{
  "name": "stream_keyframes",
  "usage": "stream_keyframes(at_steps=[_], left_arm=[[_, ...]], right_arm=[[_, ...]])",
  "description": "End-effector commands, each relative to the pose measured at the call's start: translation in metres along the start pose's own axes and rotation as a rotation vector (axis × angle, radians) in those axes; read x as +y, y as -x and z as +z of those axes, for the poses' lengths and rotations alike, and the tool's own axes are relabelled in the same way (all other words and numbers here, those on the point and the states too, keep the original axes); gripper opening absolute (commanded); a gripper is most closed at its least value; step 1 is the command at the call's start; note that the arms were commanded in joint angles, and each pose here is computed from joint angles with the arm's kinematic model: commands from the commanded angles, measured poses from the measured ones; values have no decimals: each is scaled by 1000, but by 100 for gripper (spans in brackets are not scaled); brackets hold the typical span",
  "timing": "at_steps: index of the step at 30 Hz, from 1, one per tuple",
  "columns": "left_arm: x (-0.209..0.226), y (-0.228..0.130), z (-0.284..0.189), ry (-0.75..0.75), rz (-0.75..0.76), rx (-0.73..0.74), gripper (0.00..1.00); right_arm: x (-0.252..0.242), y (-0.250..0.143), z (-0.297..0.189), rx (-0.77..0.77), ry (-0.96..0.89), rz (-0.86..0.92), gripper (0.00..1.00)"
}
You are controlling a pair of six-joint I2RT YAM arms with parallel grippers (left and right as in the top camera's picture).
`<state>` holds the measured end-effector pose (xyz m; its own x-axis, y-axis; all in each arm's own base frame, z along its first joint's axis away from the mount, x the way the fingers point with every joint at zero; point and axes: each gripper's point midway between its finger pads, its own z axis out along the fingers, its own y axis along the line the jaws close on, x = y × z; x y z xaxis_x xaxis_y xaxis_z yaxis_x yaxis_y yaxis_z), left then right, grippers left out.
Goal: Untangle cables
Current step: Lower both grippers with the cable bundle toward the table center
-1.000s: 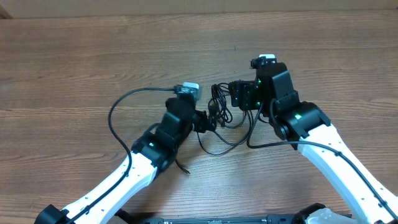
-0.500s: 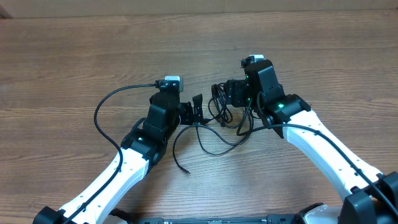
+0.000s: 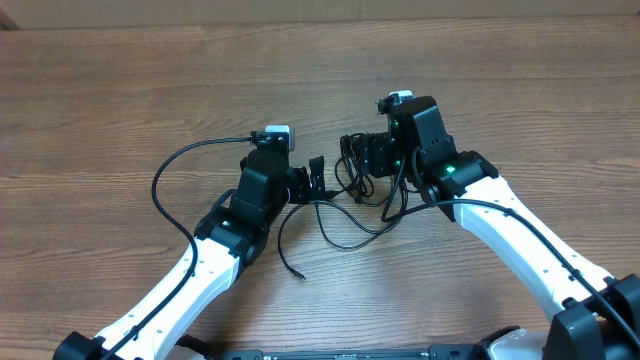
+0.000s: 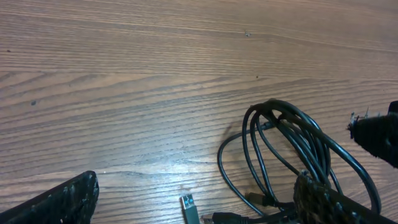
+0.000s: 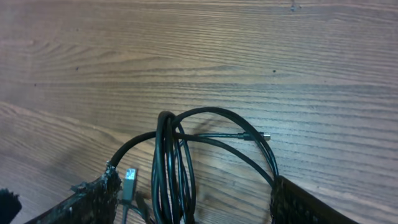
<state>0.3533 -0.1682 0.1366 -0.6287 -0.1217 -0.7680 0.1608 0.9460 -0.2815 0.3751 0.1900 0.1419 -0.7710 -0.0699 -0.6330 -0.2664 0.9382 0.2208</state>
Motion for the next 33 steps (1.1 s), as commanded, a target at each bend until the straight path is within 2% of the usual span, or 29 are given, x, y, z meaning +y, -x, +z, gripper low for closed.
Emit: stream_keyframes(at_steps=[1,7,19,25,31,33], left_arm=[[1,3,1,4,-9,-5,100],[1,3,1,4,-10,-5,100],[1,3,1,4,-10,-5,100],[1,3,1,4,-10,-5,100],[1,3,1,4,-10,-5,100],[1,3,1,4,-10,-5,100]], right_arm=[[5,10,1,-13,19,-59,76],[2,3,11,16,13,-101,70],[3,6,13,1,16,-107,69],[1,2,23,19,13,-105,61],[-2,-5,33,44,7,-103,45],[-1,-4,34,40,8,-103,45]])
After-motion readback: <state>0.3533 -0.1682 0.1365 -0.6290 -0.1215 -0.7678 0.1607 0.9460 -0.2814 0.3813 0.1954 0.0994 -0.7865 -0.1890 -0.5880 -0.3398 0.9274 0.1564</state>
